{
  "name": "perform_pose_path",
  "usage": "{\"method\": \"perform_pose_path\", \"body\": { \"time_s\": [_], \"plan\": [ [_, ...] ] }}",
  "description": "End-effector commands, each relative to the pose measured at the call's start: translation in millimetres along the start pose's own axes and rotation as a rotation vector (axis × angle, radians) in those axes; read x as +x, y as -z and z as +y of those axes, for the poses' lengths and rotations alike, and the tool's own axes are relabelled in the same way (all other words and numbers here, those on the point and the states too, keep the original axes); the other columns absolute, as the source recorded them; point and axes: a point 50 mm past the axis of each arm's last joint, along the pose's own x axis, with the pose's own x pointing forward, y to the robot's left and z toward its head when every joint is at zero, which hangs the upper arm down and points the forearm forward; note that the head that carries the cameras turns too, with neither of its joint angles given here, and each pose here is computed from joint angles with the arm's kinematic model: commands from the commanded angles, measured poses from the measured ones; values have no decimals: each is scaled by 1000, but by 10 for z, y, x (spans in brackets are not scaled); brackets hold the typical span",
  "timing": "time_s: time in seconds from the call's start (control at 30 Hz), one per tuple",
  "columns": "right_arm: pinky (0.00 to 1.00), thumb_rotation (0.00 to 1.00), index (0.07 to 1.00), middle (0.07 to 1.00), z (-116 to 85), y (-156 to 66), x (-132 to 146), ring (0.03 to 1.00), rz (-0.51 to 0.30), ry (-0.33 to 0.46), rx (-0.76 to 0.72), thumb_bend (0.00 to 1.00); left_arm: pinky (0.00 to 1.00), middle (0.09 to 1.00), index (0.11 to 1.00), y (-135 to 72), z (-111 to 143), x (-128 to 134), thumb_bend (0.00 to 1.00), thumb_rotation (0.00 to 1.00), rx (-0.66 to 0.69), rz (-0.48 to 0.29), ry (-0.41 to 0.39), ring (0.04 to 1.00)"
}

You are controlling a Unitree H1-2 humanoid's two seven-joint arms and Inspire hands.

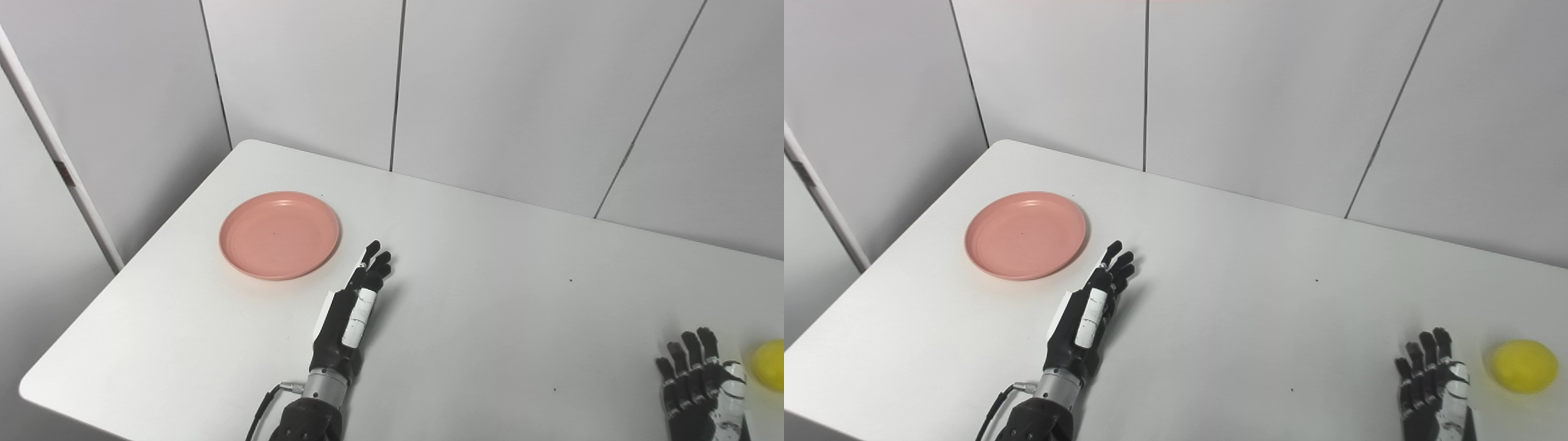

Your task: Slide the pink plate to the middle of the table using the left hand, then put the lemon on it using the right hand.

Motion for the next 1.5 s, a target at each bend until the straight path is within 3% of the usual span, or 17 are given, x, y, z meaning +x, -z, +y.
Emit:
{"method": "perform_pose_path", "body": {
  "time_s": [0.0, 0.3, 0.57, 0.7, 0.83, 1.0, 1.47],
  "plan": [
    [1000, 979, 1000, 1000, -54, 163, -130, 1000, 74, 26, -5, 687, 958, 908, 885, 68, 71, -52, 882, 894, -7, 15, -28, 915],
    [1000, 970, 1000, 1000, 10, 183, -122, 1000, 72, 23, 2, 686, 921, 868, 831, -210, 170, 65, 943, 869, -15, -58, -38, 875],
    [1000, 985, 1000, 1000, 72, 198, -108, 1000, 61, 18, 12, 655, 899, 853, 851, -624, 243, 342, 964, 949, 51, -166, 17, 863],
    [1000, 992, 1000, 1000, 98, 216, -89, 1000, 57, 18, 10, 640, 894, 863, 834, -811, 265, 432, 980, 940, 10, -179, 25, 880],
    [1000, 1000, 1000, 1000, 110, 228, -80, 1000, 51, 17, -4, 627, 876, 822, 762, -990, 265, 506, 982, 913, -43, -198, 21, 835],
    [1000, 1000, 1000, 1000, 129, 224, -92, 1000, 52, 21, -2, 610, 869, 812, 753, -1199, 292, 613, 991, 915, -49, -234, 28, 827],
    [1000, 1000, 1000, 1000, 129, 217, -139, 1000, 61, 13, -20, 586, 860, 798, 773, -1570, 788, 1058, 992, 943, 74, -292, 26, 820]
  ]
}}
